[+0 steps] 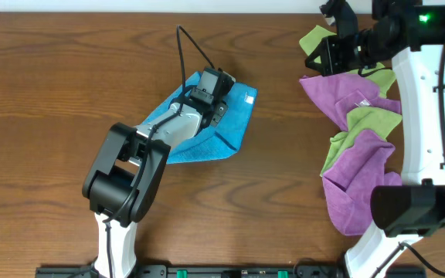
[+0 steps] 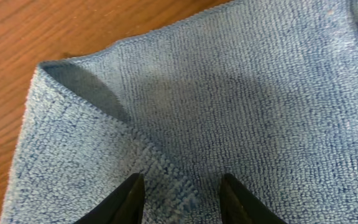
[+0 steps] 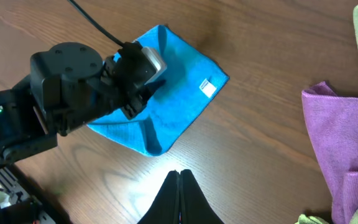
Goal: Fold the cloth
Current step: 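Hold the left gripper on the folded blue cloth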
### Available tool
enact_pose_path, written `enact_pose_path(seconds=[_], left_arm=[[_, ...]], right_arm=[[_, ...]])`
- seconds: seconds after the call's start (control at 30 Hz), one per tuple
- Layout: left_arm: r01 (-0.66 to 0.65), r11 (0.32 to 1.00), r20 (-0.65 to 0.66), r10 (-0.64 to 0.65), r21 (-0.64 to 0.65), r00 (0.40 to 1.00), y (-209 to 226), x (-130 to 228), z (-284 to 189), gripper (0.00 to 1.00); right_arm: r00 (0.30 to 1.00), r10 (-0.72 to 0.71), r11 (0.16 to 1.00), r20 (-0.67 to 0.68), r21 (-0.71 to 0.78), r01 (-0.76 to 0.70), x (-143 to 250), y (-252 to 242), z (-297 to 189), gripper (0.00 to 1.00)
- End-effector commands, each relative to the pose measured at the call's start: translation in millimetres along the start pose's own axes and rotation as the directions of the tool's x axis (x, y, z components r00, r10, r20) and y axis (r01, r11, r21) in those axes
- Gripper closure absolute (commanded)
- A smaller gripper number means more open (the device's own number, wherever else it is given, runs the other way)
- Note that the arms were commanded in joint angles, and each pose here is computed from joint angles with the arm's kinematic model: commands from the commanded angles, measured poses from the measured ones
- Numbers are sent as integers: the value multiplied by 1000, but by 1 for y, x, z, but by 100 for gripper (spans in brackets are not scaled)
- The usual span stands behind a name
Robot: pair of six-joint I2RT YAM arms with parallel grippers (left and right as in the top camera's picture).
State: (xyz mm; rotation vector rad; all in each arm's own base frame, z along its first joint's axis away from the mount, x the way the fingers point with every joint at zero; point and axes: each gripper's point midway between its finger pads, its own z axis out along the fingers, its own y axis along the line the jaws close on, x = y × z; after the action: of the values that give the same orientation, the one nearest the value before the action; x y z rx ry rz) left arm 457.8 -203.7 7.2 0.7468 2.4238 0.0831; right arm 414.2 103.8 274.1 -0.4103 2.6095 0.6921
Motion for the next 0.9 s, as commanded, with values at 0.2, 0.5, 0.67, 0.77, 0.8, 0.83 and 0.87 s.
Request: enact_pose_path(seconds=[0.2, 0.5, 0.67, 0.77, 0.8, 0.83, 0.87], left_arm=[[-14, 993, -20, 11, -118, 1000, 20, 2, 6, 60], [-14, 993, -23, 12, -117, 1000, 20, 3, 6, 66], [-9, 993, -23, 6, -119, 1000, 23, 3, 6, 67], [-5, 993, -25, 2, -122, 1000, 26, 4, 6, 71], [-4, 992, -25, 1, -123, 1000, 26, 4, 6, 73], [-3, 992, -25, 0, -124, 1000, 27, 4, 6, 75], [-3, 992, -25, 0, -124, 1000, 27, 4, 6, 76]], right_arm=[[999, -43, 999, 7, 5, 43, -2, 12, -3, 99], [998, -58, 998, -6, 25, 58, -1, 15, 1, 99], [998, -69, 997, -11, 19, 69, 0, 20, 3, 98], [997, -72, 997, -12, 17, 72, 0, 21, 4, 99], [997, -73, 997, -12, 17, 73, 0, 22, 4, 99], [997, -74, 997, -13, 16, 74, 0, 22, 4, 98], [997, -75, 997, -13, 16, 75, 0, 23, 4, 98]])
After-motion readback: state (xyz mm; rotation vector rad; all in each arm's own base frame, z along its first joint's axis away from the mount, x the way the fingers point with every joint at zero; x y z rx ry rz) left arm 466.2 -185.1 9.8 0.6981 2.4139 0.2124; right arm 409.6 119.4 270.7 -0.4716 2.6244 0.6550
